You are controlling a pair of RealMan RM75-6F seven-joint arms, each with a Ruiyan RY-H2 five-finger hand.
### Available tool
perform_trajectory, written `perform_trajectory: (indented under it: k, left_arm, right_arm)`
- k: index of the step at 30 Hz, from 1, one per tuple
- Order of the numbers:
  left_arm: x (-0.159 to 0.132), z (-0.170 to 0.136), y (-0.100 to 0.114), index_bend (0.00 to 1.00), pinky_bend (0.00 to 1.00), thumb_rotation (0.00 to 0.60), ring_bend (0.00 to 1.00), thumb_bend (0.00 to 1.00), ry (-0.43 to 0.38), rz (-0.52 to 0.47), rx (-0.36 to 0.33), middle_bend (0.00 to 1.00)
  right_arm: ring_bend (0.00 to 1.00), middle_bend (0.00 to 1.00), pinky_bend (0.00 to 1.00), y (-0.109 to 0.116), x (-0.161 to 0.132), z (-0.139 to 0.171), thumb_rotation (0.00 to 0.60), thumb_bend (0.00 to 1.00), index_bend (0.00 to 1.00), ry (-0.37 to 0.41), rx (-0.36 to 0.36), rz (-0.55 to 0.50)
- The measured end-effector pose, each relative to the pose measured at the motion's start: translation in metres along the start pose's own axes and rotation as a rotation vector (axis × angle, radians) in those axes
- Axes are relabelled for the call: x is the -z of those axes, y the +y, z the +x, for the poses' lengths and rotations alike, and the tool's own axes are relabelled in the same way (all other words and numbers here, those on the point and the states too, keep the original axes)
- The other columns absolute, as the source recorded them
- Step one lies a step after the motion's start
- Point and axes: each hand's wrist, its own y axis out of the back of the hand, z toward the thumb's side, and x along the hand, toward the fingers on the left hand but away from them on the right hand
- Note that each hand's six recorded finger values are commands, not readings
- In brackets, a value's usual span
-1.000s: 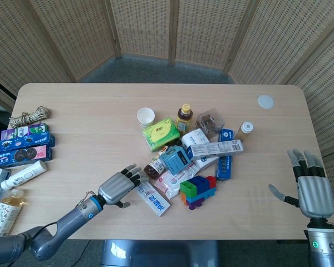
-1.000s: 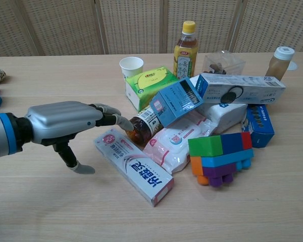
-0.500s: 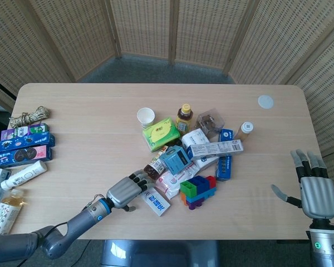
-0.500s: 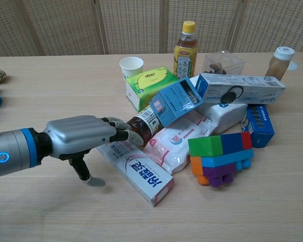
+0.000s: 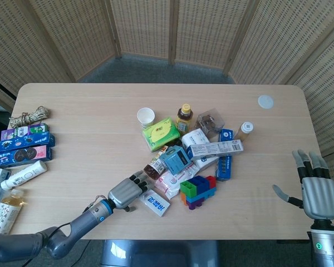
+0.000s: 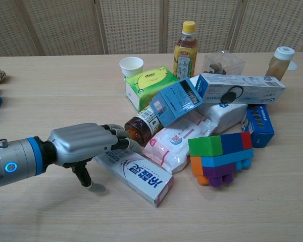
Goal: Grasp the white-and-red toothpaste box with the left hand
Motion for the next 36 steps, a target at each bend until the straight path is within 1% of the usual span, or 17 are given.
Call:
perform_trajectory:
  k: [3,4,6,8,10,12,18,20,21,24,26,29,32,36]
  left_arm:
    - [0.001,-0.001,0.001,0.24,0.00,0.600,0.22,0.25,0.003,0.000,-0.014,0.32]
    - [0.001,-0.002,0.002,0.28,0.03,0.600,0.26,0.25,0.005,0.001,-0.021,0.36]
    - [0.002,-0.004,0.002,0.34,0.12,0.600,0.34,0.25,0.009,0.005,-0.038,0.41]
    - [0.003,-0.007,0.000,0.41,0.23,0.600,0.44,0.25,0.010,0.012,-0.045,0.47]
    - [0.002,-0.009,-0.002,0.46,0.32,0.600,0.52,0.25,0.007,0.022,-0.048,0.53]
    - [0.001,-0.011,-0.004,0.49,0.35,0.600,0.54,0.25,0.004,0.041,-0.054,0.55]
    - [-0.003,-0.017,-0.015,0.48,0.37,0.600,0.54,0.25,0.008,0.057,-0.049,0.54]
    - [-0.003,-0.018,-0.017,0.49,0.40,0.600,0.55,0.25,0.012,0.060,-0.052,0.55]
    - [-0.003,-0.018,-0.018,0.51,0.42,0.600,0.57,0.25,0.015,0.059,-0.054,0.57]
    - [-0.002,-0.019,-0.016,0.59,0.53,0.600,0.67,0.27,0.023,0.054,-0.075,0.65]
    - [-0.001,-0.021,-0.012,0.64,0.60,0.600,0.73,0.29,0.029,0.051,-0.104,0.71]
    - [0.002,-0.025,-0.001,0.69,0.65,0.600,0.78,0.29,0.040,0.041,-0.161,0.76]
    - [0.009,-0.032,0.014,0.71,0.66,0.600,0.79,0.29,0.056,0.027,-0.221,0.77]
    - [0.019,-0.046,0.035,0.70,0.66,0.600,0.79,0.30,0.079,-0.005,-0.276,0.77]
  right_arm:
    - [0.00,0.03,0.00,0.000,-0.001,0.000,0.000,0.19,0.00,0.001,0.000,-0.003]
    - [0.00,0.03,0.00,0.000,-0.001,0.000,0.000,0.19,0.00,0.002,-0.001,-0.004]
    - [0.00,0.03,0.00,-0.001,-0.002,-0.001,0.000,0.19,0.00,0.003,0.000,-0.007]
    - [0.00,0.03,0.00,0.000,-0.003,-0.001,0.000,0.19,0.00,0.004,0.002,-0.009]
    - [0.00,0.03,0.00,0.001,-0.004,0.000,0.000,0.19,0.00,0.003,0.006,-0.011]
    - [0.00,0.03,0.00,0.002,-0.004,0.000,0.000,0.19,0.00,0.002,0.008,-0.014]
    - [0.00,0.03,0.00,0.002,-0.006,0.001,0.000,0.19,0.00,0.007,0.008,-0.025]
    - [0.00,0.03,0.00,0.003,-0.007,0.001,0.000,0.19,0.00,0.009,0.012,-0.028]
    - [0.00,0.03,0.00,0.003,-0.007,0.001,0.000,0.19,0.00,0.010,0.014,-0.029]
    - [0.00,0.03,0.00,0.004,-0.007,0.002,0.000,0.19,0.00,0.011,0.017,-0.033]
    - [0.00,0.03,0.00,0.005,-0.007,0.002,0.000,0.19,0.00,0.011,0.019,-0.034]
    - [0.00,0.03,0.00,0.006,-0.007,0.002,0.000,0.19,0.00,0.013,0.022,-0.036]
    - [0.00,0.03,0.00,0.005,-0.008,0.002,0.000,0.19,0.00,0.014,0.022,-0.040]
    - [0.00,0.03,0.00,0.003,-0.011,0.000,0.000,0.19,0.00,0.022,0.018,-0.043]
